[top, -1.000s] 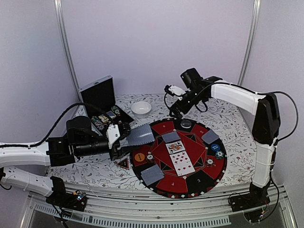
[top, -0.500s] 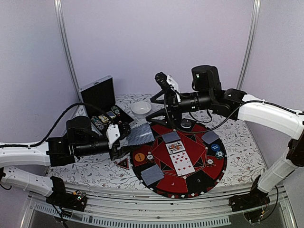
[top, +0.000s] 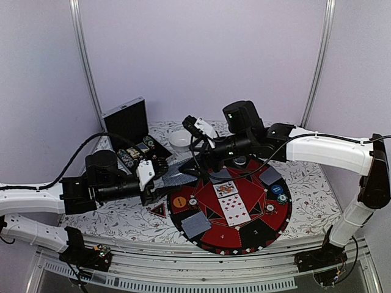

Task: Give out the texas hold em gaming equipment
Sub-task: Pick up the poker card from the face-down deck piles.

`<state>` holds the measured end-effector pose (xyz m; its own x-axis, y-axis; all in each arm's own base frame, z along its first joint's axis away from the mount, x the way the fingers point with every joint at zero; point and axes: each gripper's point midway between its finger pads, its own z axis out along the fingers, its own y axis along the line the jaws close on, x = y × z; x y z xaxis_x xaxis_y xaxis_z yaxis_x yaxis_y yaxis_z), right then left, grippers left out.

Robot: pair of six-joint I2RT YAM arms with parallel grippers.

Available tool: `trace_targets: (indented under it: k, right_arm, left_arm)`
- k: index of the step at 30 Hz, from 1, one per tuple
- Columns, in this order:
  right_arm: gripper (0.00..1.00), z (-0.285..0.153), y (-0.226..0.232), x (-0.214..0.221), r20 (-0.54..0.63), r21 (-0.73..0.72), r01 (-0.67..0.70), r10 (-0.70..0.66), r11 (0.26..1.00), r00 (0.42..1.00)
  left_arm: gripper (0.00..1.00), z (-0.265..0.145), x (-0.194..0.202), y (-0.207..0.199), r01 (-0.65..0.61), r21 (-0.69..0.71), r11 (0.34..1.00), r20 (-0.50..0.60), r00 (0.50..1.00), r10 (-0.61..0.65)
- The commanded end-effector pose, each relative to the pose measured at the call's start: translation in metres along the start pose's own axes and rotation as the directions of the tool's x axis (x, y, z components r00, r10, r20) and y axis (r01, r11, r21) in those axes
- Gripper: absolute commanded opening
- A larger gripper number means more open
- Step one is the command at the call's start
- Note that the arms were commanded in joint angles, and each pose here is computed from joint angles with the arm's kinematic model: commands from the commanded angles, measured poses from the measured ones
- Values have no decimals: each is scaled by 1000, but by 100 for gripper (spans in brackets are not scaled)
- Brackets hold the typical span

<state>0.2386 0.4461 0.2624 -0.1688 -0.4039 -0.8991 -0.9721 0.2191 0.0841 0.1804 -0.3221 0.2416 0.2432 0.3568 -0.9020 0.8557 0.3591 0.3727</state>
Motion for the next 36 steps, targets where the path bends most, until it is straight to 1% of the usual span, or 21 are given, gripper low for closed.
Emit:
trace_targets:
  k: [1, 4, 7, 8, 9, 13, 20, 25, 27, 30, 36]
  right_arm:
    - [99, -9, -16, 1, -41, 120, 21, -16, 993, 999]
    - [99, -18, -18, -4, -29, 144, 31, -27, 989, 999]
    - [99, -20, -13, -6, -25, 119, 36, -34, 992, 999]
    - [97, -20, -11, -6, -28, 109, 37, -34, 993, 999]
    - [92, -21, -8, -6, -28, 97, 37, -35, 995, 999]
    - [63, -24, 3, -9, -22, 41, 43, -42, 998, 999]
    - [34, -33, 14, -13, -21, -17, 50, -50, 999, 999]
    - [13, -40, 9, -10, -47, 10, 42, -42, 999, 998]
    - [8, -44, 8, -10, -50, 20, 41, -40, 999, 998]
    - [4, -50, 6, -10, -53, 30, 39, -37, 999, 998]
    - [3, -72, -5, -16, -49, 69, 41, -38, 997, 998]
  left_arm:
    - [52, -4, -16, 2, -15, -19, 1000, 60, 998, 17]
    - [52, -4, -16, 3, -15, -21, 1000, 60, 998, 17]
    - [52, -4, -16, 3, -15, -21, 1000, 60, 998, 16]
    - [52, -4, -15, 3, -16, -21, 1000, 58, 998, 17]
    - [52, -4, -15, 3, -15, -21, 1000, 59, 998, 16]
    - [52, -4, -15, 3, -16, -22, 1000, 58, 998, 17]
    - [52, -4, -15, 3, -15, -21, 1000, 58, 998, 16]
    - [52, -4, -15, 2, -15, -18, 1000, 56, 998, 16]
    - [52, -4, -15, 3, -15, -19, 1000, 56, 998, 16]
    - [52, -3, -14, 2, -15, -16, 1000, 55, 998, 16]
    - [52, -3, -14, 2, -14, -14, 1000, 53, 998, 14]
